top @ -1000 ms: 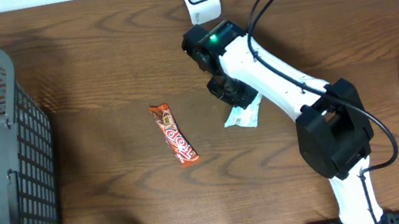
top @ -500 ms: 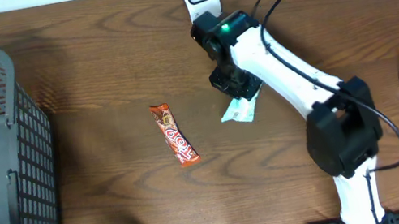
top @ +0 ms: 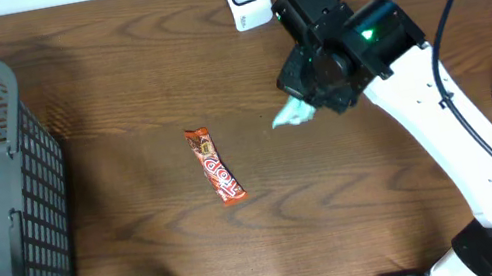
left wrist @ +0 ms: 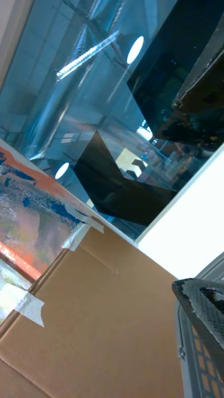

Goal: Scan the item barcode
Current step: 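Lift the wipes pack and carry it toward the scanner, then hold the mint-green wipes pack in front of the scanner window, right gripper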

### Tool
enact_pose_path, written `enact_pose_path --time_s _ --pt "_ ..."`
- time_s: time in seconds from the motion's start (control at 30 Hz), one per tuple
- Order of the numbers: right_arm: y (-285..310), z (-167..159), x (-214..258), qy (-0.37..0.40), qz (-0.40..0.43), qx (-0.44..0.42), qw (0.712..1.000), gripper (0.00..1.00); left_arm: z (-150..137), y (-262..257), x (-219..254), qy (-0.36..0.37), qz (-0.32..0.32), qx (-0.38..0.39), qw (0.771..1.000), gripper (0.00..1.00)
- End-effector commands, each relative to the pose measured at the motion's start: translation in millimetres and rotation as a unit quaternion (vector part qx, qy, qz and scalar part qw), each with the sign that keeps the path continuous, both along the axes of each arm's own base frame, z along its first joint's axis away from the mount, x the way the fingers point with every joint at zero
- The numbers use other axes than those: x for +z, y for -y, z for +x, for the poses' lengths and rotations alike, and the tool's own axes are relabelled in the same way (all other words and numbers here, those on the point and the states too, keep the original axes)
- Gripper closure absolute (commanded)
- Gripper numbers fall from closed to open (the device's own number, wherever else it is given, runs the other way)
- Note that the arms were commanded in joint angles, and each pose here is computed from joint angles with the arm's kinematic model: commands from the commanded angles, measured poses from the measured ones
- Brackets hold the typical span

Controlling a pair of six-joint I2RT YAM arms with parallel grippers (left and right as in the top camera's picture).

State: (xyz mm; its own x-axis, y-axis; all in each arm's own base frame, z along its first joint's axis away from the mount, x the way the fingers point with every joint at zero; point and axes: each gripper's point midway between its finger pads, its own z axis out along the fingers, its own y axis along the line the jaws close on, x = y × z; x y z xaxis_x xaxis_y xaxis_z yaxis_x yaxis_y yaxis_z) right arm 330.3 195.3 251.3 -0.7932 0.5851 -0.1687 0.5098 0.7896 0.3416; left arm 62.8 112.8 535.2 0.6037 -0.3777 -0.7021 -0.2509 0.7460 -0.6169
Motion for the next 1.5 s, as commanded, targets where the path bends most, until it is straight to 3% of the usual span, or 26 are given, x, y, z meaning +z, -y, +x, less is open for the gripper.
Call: enact_pose_path --time_s 0.0,0.17,0.33,0.47,0.53,0.7,0.83,1.03,1.2,1.47 --pt "3.4 22.2 32.8 0.111 -0.041 0.071 0.99 0.98 -2.7 -2.0 -1.2 0.004 -0.006 0.006 1.0 0.15" --pt "-16.3 69.2 87.2 0.279 -0.057 0.155 0.946 0.99 -2.7 -1.9 -1.1 0.006 -0.008 0.004 1.0 0.15" --pt "-29.2 104.0 109.2 0.362 -0.077 0.191 0.909 0.99 -2.7 -2.0 -1.2 0.006 -0.008 0.004 1.0 0.15" --pt "-46.8 135.4 122.5 0.437 -0.131 0.257 0.852 0.99 -2.7 -1.9 -1.1 0.006 -0.008 0.004 1.0 0.15" --pt "-51.1 145.4 116.9 0.444 -0.142 0.266 0.844 0.99 -2.7 -1.9 -1.1 0.006 -0.008 0.004 1.0 0.15" --pt "-79.1 167.9 94.7 0.457 -0.048 0.327 0.825 0.99 -2.7 -2.0 -1.2 0.006 -0.008 0.004 1.0 0.15" --pt "-91.3 188.1 83.1 0.491 0.07 0.398 0.772 0.99 -2.7 -2.0 -1.2 0.006 -0.008 0.004 1.0 0.15" --pt "-63.2 225.5 60.0 0.52 0.12 0.408 0.741 0.99 -2.6 -1.9 -1.2 0.006 -0.008 0.004 1.0 0.15" --pt "-50.7 232.8 47.6 0.567 0.175 0.458 0.662 0.99 -1.9 -1.8 -1.8 0.005 -0.008 0.004 1.0 0.15" --pt "-33.2 268.1 -11.3 0.58 0.241 0.404 0.665 0.99 1.9 -0.7 -4.3 0.001 -0.007 0.004 1.0 0.15"
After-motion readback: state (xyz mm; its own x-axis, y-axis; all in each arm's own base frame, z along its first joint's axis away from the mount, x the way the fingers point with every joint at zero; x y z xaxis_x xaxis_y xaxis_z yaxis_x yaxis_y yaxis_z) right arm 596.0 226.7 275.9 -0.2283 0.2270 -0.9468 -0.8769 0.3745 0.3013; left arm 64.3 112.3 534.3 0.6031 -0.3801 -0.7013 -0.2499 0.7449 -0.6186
